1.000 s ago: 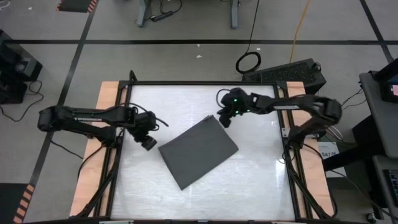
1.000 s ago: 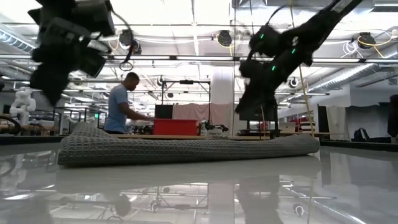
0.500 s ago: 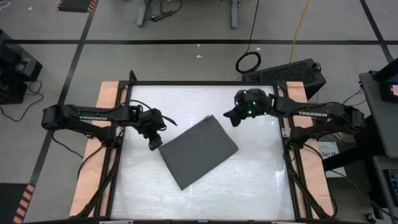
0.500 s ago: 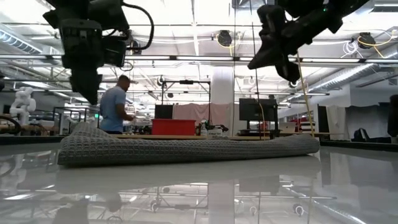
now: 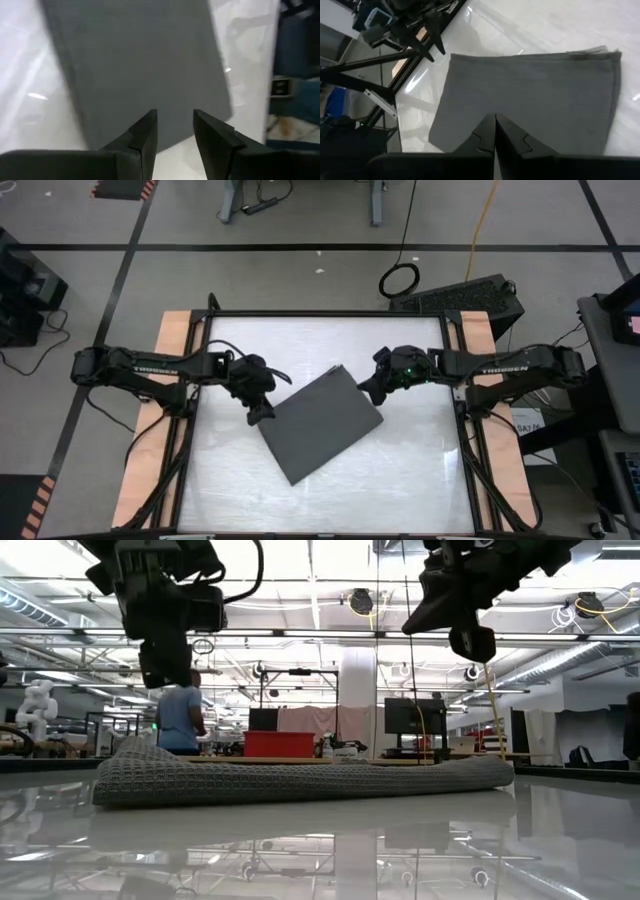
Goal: Roll towel
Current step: Roll the gray towel
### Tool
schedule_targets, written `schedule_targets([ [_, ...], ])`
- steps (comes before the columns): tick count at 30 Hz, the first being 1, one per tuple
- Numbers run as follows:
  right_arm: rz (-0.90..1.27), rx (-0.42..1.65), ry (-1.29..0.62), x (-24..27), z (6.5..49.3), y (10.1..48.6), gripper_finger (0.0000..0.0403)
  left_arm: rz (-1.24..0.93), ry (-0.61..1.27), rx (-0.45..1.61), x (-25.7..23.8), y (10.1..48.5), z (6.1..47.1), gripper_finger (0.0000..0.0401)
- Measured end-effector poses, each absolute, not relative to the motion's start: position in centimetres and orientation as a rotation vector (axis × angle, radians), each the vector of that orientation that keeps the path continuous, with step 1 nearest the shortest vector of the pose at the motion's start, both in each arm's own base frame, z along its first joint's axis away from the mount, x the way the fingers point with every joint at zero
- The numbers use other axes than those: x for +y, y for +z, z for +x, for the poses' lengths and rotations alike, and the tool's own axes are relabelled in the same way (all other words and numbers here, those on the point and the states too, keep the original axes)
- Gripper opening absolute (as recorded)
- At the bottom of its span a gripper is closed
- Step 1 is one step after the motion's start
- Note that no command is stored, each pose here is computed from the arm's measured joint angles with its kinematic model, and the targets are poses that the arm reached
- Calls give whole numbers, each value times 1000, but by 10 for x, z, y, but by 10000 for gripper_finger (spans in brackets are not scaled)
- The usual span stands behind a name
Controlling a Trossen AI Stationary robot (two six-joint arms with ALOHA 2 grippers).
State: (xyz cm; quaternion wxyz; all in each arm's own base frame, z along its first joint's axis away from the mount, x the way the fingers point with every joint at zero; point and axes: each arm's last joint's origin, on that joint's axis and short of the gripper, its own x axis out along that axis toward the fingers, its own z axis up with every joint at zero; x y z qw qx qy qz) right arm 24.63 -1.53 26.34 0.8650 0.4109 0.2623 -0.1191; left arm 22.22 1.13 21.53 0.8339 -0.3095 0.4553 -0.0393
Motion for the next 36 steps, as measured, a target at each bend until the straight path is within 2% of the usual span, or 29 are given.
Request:
schedule_targets([
  [5,814,556,-236,-10,246,263,0,-704,-181,931,-8,221,228,129],
  [10,804,593,-225,-6,245,261,0,-652,-281,990,-43,220,224,129],
  [18,821,641,-145,18,244,260,0,-455,-41,944,-77,210,223,129],
  [23,722,641,-235,29,241,256,0,-382,86,1049,-73,181,234,129],
  [28,700,687,-321,32,245,244,0,-441,298,1262,-60,144,236,129],
  [36,775,773,-323,41,260,221,0,-631,290,1294,-67,132,245,129],
])
